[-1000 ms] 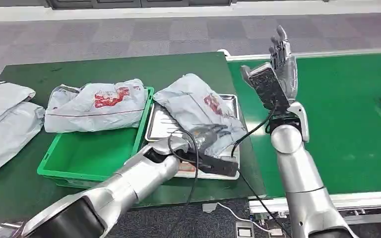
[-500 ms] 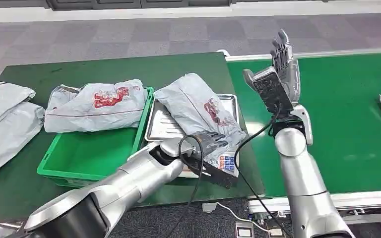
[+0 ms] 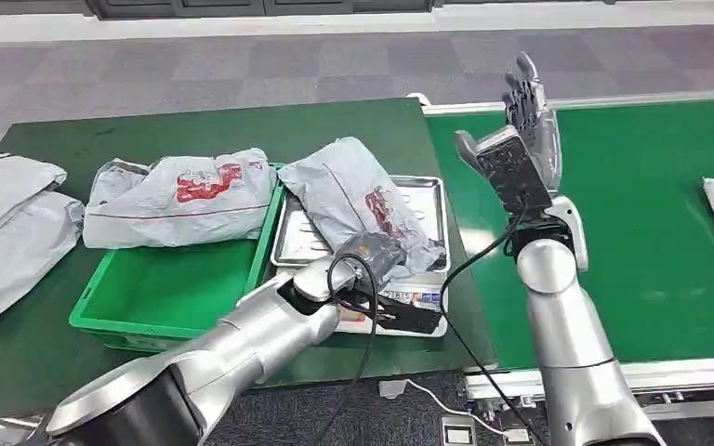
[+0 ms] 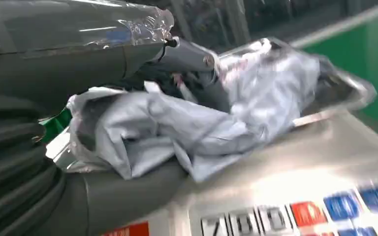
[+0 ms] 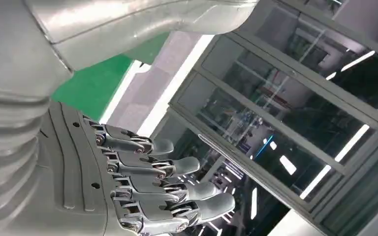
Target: Moved the parcel from conveyor to table for the left to box.
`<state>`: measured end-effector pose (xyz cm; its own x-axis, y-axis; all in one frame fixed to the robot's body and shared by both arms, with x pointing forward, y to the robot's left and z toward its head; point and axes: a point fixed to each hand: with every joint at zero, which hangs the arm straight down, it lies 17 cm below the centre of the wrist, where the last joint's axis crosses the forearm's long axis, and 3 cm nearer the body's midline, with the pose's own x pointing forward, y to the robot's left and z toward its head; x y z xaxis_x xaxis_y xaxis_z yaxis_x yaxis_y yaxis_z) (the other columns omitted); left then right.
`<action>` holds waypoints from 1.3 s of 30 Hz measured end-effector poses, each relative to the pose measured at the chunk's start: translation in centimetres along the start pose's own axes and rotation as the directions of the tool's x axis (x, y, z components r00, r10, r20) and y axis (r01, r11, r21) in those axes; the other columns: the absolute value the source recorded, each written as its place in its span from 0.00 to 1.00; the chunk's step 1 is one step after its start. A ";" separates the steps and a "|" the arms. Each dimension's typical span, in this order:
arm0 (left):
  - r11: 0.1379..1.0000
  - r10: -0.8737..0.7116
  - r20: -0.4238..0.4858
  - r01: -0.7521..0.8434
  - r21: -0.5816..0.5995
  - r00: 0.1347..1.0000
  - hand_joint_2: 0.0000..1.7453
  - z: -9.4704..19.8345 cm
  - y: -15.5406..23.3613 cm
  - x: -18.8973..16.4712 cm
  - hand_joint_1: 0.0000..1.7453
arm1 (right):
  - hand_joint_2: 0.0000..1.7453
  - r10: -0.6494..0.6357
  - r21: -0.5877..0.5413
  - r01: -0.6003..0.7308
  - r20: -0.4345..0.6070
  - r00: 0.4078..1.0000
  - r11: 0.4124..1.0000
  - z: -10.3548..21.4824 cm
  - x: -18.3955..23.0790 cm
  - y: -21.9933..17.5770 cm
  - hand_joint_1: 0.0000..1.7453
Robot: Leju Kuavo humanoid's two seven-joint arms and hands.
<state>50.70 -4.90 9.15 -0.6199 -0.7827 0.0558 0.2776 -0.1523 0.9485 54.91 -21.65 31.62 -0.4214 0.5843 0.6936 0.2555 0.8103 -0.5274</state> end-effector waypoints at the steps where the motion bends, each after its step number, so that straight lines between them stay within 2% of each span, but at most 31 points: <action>1: 1.000 0.001 -0.002 -0.001 0.004 1.000 1.00 0.0 0.1 0.0 1.00 | 1.00 0.001 0.000 -0.001 0.000 1.000 1.000 0.0 0.0 0.0 0.00; 4: 1.000 0.006 -0.006 -0.006 0.026 1.000 1.00 -0.1 0.5 -0.2 1.00 | 1.00 0.001 0.000 -0.001 -0.001 1.000 1.000 0.0 0.0 0.0 0.00; 10: 0.967 0.039 0.037 -0.047 0.251 0.999 1.00 -0.1 5.1 0.1 1.00 | 1.00 0.007 -0.024 -0.007 0.018 1.000 1.000 0.0 0.5 -0.6 0.00; 16: 0.949 0.047 0.050 -0.060 0.309 0.998 1.00 0.1 7.0 0.0 1.00 | 1.00 0.006 -0.030 -0.005 0.024 1.000 1.000 -0.1 0.8 -0.8 0.00; 22: 0.886 0.033 0.085 -0.069 0.459 0.996 1.00 0.6 14.2 0.2 1.00 | 1.00 -0.013 -0.032 0.014 0.023 1.000 0.999 -0.2 0.9 -0.9 0.00; 27: 0.811 -0.023 0.015 0.010 0.585 1.000 1.00 1.9 19.9 -1.8 1.00 | 1.00 -0.028 -0.037 0.030 0.031 0.999 0.999 -0.7 1.2 -1.1 0.00; 31: 0.657 -0.141 -0.144 0.201 0.726 0.980 1.00 4.9 25.9 -5.5 1.00 | 1.00 -0.051 -0.037 0.052 0.030 0.998 0.998 -1.0 1.3 -1.1 0.00; 33: 0.583 -0.199 -0.217 0.294 0.757 0.956 1.00 6.5 27.9 -7.2 1.00 | 1.00 -0.064 -0.038 0.065 0.025 0.998 0.997 -1.1 1.2 -1.0 0.00; 39: 0.538 -0.203 -0.280 0.345 0.769 0.939 1.00 8.3 29.5 -10.2 1.00 | 1.00 -0.071 -0.037 0.072 0.019 0.997 0.997 -1.2 0.9 -0.9 0.00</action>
<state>59.14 3.55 39.19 -0.4329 -0.8724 -0.2270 -0.6293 0.1122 0.7690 55.28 -21.79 33.33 -0.4550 0.5241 0.7199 0.2565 0.8513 -0.4577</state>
